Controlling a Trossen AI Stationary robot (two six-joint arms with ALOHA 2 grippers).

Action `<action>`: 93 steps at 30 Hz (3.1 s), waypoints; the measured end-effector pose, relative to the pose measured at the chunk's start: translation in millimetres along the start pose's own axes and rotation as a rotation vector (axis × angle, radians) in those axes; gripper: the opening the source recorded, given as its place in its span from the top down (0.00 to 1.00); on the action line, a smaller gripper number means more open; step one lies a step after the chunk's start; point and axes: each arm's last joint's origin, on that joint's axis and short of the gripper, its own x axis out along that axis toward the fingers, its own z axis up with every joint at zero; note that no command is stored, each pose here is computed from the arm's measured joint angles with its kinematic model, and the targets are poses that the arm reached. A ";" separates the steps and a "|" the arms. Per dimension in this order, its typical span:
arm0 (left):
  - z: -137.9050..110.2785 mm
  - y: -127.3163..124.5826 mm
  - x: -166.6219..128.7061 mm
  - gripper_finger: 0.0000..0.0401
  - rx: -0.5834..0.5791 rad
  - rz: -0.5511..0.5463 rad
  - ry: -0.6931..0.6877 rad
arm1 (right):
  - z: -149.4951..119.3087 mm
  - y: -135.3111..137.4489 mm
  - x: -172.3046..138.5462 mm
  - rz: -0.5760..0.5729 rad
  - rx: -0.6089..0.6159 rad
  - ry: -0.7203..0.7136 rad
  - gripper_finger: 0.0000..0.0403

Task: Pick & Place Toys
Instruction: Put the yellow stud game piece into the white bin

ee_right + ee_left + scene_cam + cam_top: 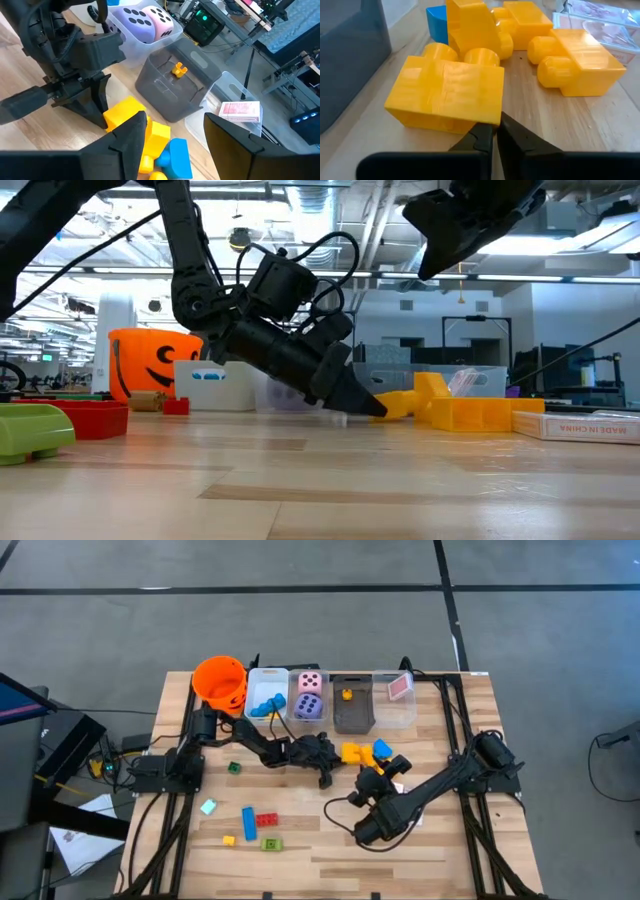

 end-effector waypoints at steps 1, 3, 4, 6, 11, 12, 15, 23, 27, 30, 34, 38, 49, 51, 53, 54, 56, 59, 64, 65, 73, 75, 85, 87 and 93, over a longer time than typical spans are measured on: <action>0.0 0.0 0.0 0.98 0.000 0.000 0.000 | 0.0 0.0 0.0 0.000 0.000 0.000 0.51; 0.0 0.1 0.0 0.99 0.006 0.003 0.000 | 0.0 0.1 -0.1 0.001 0.001 0.000 0.51; 0.0 0.1 0.0 0.99 0.018 0.004 0.000 | 0.0 0.4 -0.1 0.003 0.004 -0.001 0.51; -0.1 0.2 0.0 0.99 0.036 0.004 0.001 | 0.1 1.0 -0.1 0.006 0.011 -0.001 0.51; 3.8 1.9 -4.4 1.00 0.046 0.009 0.051 | 0.1 1.5 -0.8 0.009 0.015 -0.008 0.51; 6.3 2.7 -7.4 1.00 0.046 0.012 0.077 | 0.0 1.7 -1.0 0.010 0.017 -0.009 0.51; 17.3 2.8 -20.0 1.00 0.071 0.022 0.151 | 0.0 2.1 -1.2 0.013 0.020 -0.011 0.51; 78.2 -11.6 -74.2 1.00 0.124 0.115 0.141 | 0.3 2.9 -0.5 0.015 0.028 -0.014 0.51; 104.8 -22.9 -98.3 1.00 0.213 0.207 0.056 | 1.2 3.6 -0.5 0.015 0.037 -0.041 0.51; 116.6 -21.7 -116.5 1.00 0.253 0.365 0.051 | 1.2 3.8 -0.5 0.016 0.039 -0.042 0.51; 126.5 -8.5 -143.3 1.00 0.254 0.592 0.097 | 1.3 4.5 -0.5 0.020 0.047 -0.042 0.51; 125.9 10.0 -168.2 1.00 0.215 0.702 0.200 | 1.9 7.0 -0.6 0.034 0.074 -0.045 0.51; 78.6 63.8 -198.8 0.99 0.046 0.820 0.324 | 6.9 18.1 1.3 0.086 0.021 -0.060 0.51; 68.5 74.1 -199.4 0.99 0.015 0.839 0.303 | 8.3 19.0 3.0 0.088 0.026 -0.060 0.51; 56.1 83.2 -201.9 0.99 -0.007 0.869 0.314 | 8.9 18.9 4.5 0.085 0.027 -0.058 0.51; 51.2 87.4 -203.0 0.99 -0.018 0.884 0.314 | 9.5 18.7 5.7 0.082 0.028 -0.056 0.51; 45.6 94.6 -205.1 0.99 -0.040 0.914 0.291 | 10.2 18.7 7.2 0.081 0.025 -0.051 0.51; 38.1 100.9 -208.0 0.98 -0.058 0.941 0.288 | 10.3 19.3 7.3 0.086 0.015 -0.047 0.51; 37.1 102.3 -207.6 0.92 -0.069 0.922 0.254 | 11.1 19.5 8.7 0.086 0.022 -0.045 0.51; 37.5 102.1 -207.1 0.91 -0.072 0.906 0.246 | 11.1 19.5 8.7 0.086 0.023 -0.045 0.51; 41.7 101.1 -204.5 0.73 -0.090 0.821 0.190 | 11.1 19.6 8.7 0.086 0.023 -0.045 0.51; 41.7 100.9 -204.4 0.69 -0.125 0.822 0.175 | 11.1 19.6 8.7 0.086 0.023 -0.044 0.51; 44.7 74.9 -191.8 0.61 -0.373 0.462 0.093 | 11.0 20.0 8.0 0.088 -0.005 -0.047 0.51; 47.4 62.1 -187.6 0.61 -0.361 0.355 0.085 | 10.7 20.4 7.2 0.091 -0.017 -0.050 0.51; 61.1 16.7 -178.6 0.61 -0.247 0.140 -0.013 | 9.3 20.9 3.9 0.098 -0.045 -0.056 0.51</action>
